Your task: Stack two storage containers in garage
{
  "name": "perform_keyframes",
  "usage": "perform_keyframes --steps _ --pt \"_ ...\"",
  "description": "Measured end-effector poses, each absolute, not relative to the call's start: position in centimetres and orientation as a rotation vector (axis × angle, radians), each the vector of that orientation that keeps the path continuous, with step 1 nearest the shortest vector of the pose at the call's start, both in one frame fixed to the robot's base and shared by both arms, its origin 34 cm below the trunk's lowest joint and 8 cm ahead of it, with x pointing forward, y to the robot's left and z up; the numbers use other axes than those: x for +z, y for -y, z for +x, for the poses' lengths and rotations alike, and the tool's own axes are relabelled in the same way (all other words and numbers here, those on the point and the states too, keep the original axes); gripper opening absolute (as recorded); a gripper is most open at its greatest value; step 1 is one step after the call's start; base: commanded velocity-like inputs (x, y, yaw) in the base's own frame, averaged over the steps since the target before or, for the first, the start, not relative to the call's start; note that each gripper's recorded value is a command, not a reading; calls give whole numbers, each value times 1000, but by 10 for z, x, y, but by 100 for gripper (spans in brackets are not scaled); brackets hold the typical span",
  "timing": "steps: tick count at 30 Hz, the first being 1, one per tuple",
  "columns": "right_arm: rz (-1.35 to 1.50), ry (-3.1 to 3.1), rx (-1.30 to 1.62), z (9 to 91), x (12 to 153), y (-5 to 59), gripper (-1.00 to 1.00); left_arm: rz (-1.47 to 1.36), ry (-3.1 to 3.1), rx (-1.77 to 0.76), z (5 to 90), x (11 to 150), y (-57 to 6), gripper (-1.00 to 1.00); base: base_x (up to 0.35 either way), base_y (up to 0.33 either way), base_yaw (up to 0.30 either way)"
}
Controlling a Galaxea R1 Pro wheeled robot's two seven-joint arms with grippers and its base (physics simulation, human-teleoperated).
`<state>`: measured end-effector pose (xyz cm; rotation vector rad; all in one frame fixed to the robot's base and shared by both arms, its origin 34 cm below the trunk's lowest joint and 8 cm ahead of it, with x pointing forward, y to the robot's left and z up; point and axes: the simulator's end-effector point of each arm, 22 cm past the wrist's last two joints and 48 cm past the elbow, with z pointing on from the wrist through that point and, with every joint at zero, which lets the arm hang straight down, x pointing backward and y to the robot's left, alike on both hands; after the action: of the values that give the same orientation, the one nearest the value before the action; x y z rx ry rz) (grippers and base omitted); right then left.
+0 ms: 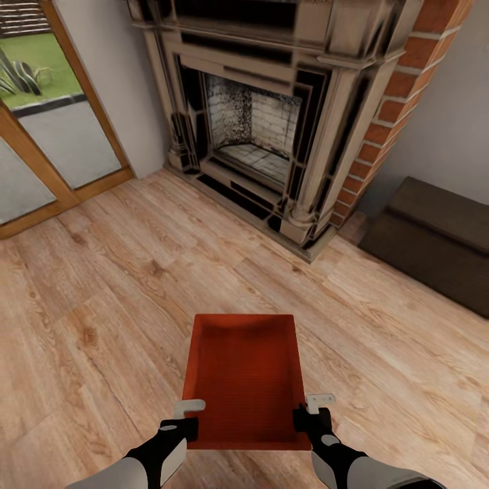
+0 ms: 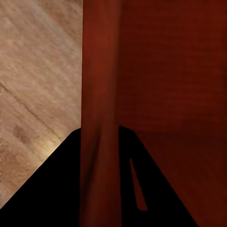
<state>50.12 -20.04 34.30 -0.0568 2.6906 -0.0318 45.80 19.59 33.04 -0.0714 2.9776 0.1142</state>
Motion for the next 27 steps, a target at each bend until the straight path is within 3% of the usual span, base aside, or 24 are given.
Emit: perform_keyframes --steps 27 --pt "-54 -2691 -34 505 392 200 -100 -68 -2978 116 462 379 -196 -100 0 0 0"
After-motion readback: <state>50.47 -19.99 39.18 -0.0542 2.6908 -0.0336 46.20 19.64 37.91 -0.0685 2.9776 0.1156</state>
